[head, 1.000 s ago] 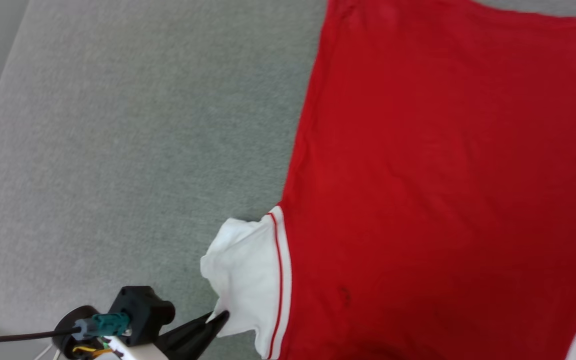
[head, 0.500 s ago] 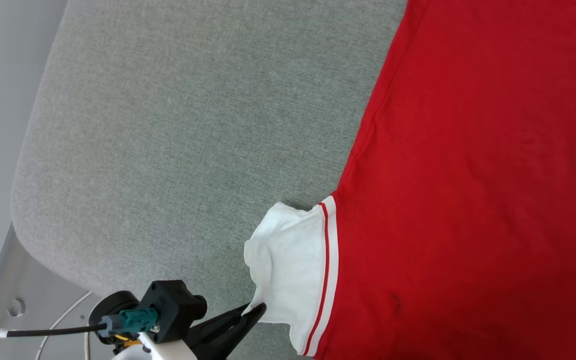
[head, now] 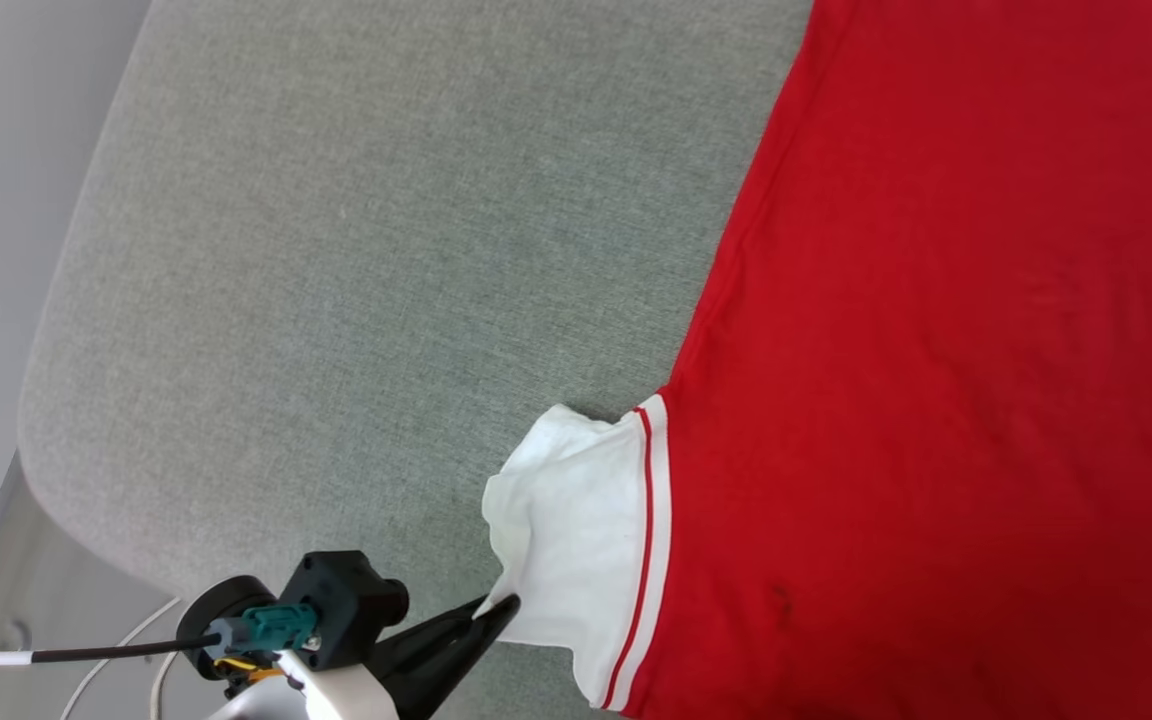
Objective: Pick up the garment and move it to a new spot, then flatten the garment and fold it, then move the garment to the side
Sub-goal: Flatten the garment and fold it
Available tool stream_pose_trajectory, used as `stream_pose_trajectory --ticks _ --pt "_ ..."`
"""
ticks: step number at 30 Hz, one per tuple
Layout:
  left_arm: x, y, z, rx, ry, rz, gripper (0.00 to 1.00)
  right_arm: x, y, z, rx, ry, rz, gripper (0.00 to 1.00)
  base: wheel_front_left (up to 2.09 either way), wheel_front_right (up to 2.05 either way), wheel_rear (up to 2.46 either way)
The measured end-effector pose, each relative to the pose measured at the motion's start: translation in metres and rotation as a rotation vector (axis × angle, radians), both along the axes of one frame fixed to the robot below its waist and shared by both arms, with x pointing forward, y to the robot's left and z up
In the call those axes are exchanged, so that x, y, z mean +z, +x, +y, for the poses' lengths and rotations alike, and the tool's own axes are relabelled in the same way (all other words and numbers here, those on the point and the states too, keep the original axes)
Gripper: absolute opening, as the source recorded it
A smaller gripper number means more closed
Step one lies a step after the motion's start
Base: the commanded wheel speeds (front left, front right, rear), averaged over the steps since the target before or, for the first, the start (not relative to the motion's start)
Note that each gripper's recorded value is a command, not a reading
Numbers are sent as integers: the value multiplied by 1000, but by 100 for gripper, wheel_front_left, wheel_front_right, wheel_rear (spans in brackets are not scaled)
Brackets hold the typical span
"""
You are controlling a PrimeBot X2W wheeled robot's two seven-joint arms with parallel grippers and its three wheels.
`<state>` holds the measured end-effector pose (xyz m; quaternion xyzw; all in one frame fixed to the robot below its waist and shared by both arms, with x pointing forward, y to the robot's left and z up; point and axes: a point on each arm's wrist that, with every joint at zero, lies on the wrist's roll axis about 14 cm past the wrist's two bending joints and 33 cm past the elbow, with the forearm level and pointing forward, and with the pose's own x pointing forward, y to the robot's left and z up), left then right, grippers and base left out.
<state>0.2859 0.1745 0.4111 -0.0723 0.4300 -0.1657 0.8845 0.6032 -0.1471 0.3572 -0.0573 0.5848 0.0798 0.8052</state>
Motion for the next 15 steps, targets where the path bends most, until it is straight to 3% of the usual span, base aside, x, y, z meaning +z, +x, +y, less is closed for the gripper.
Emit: stream_pose_trajectory --ticks 7,15 --pt "6 2 2 -12 3 -48 0 14 -37 -23 -26 -10 24 0 0 0 0" --pt "14 2 -4 -34 -4 -90 0 39 -94 -48 -75 59 12 0 0 0 0"
